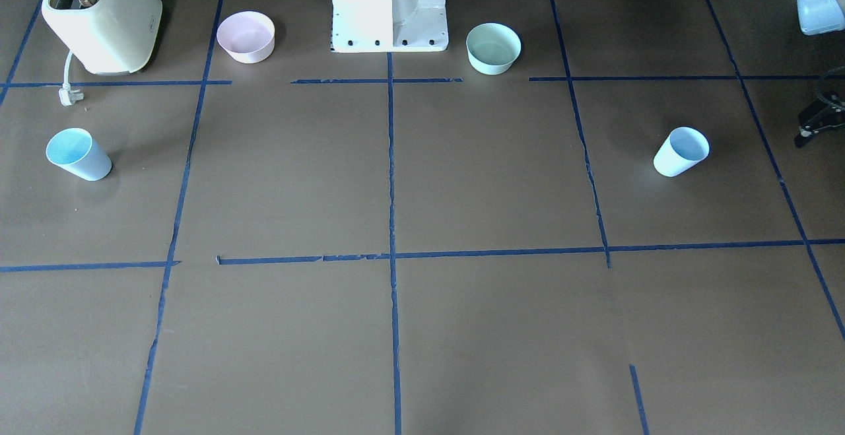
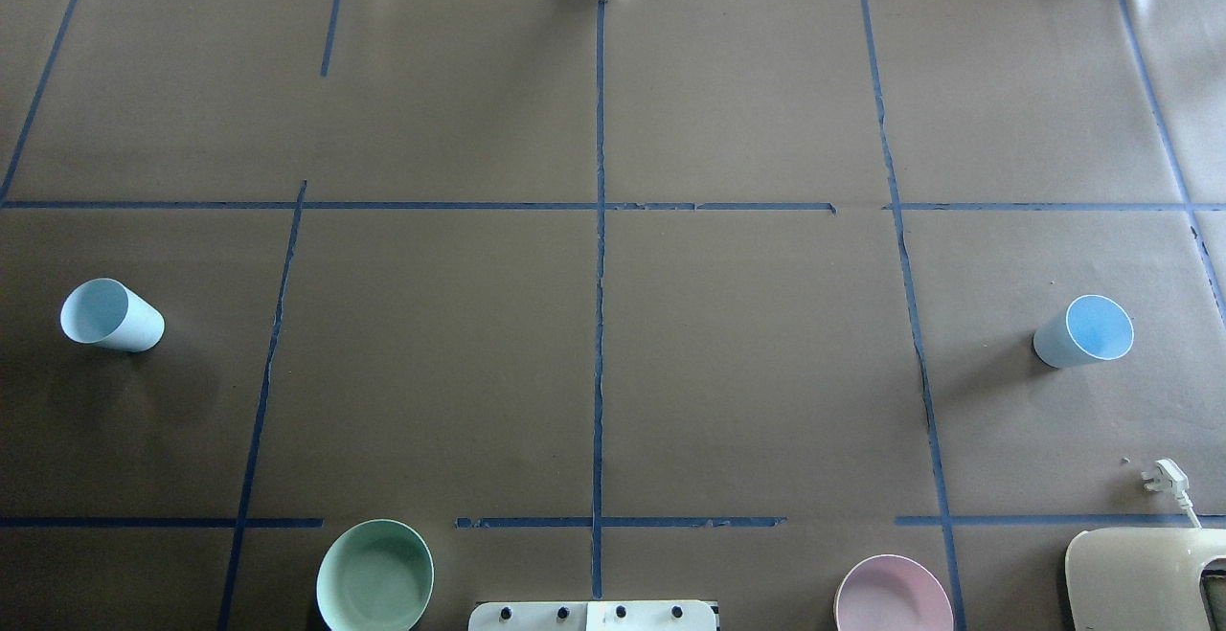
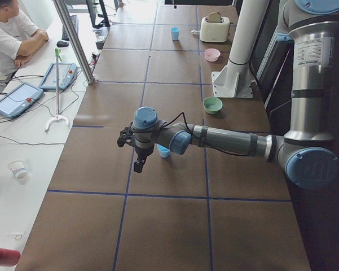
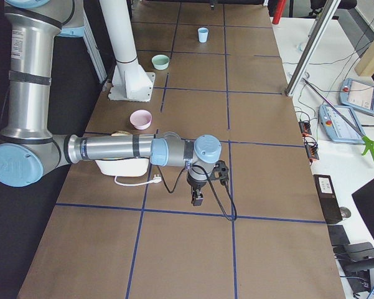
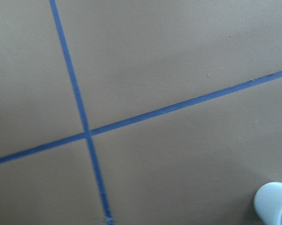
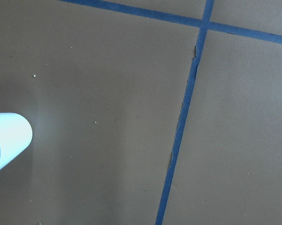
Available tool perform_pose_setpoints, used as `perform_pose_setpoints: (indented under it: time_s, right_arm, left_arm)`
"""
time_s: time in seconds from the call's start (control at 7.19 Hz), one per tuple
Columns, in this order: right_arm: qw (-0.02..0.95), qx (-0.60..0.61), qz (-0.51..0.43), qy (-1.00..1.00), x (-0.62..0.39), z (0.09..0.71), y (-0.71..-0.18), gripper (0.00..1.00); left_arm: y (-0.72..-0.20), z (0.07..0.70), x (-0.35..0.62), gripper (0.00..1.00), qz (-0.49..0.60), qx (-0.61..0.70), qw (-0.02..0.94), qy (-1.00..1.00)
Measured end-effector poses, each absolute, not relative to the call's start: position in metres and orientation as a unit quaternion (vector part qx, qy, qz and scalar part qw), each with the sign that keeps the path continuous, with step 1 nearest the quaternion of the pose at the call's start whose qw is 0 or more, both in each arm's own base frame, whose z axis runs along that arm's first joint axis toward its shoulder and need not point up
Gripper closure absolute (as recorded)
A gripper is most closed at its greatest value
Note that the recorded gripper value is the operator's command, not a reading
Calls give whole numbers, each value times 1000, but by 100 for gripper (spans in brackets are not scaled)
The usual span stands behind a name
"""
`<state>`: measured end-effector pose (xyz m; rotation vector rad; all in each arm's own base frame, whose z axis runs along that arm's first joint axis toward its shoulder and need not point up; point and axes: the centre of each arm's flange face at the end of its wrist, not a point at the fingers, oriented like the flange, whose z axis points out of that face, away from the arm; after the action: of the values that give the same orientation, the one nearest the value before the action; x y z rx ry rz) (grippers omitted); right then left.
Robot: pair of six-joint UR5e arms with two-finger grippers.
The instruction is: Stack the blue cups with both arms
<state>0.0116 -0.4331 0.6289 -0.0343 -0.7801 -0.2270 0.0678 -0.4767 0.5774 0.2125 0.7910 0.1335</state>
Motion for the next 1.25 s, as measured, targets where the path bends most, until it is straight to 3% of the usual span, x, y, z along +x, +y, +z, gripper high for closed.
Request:
perform_pose_setpoints:
  time_s: [0.28, 0.7, 0.83, 0.97, 1.11, 1.25]
  right_arm:
    - [918, -16, -111, -380, 12, 629, -433, 0]
    - [918, -16, -111, -380, 12, 629, -433, 0]
    - [918, -17, -111, -380, 12, 629, -433, 0]
    - [918, -17, -111, -380, 12, 630, -433, 0]
    - [918, -17, -111, -380, 12, 630, -433, 0]
    - [918, -17, -111, -380, 12, 629, -433, 0]
  left_arm:
    - [-444, 582, 117, 0, -21, 63, 904, 421]
    - [-422, 583, 164, 0, -46, 25, 900, 432]
    - [-417, 586, 182, 14, -46, 19, 905, 422]
    - [-412, 589, 197, 71, -47, 16, 910, 412]
    - [-409, 591, 207, 97, -53, 13, 912, 405]
    - [-409, 590, 212, 100, -61, 10, 913, 404]
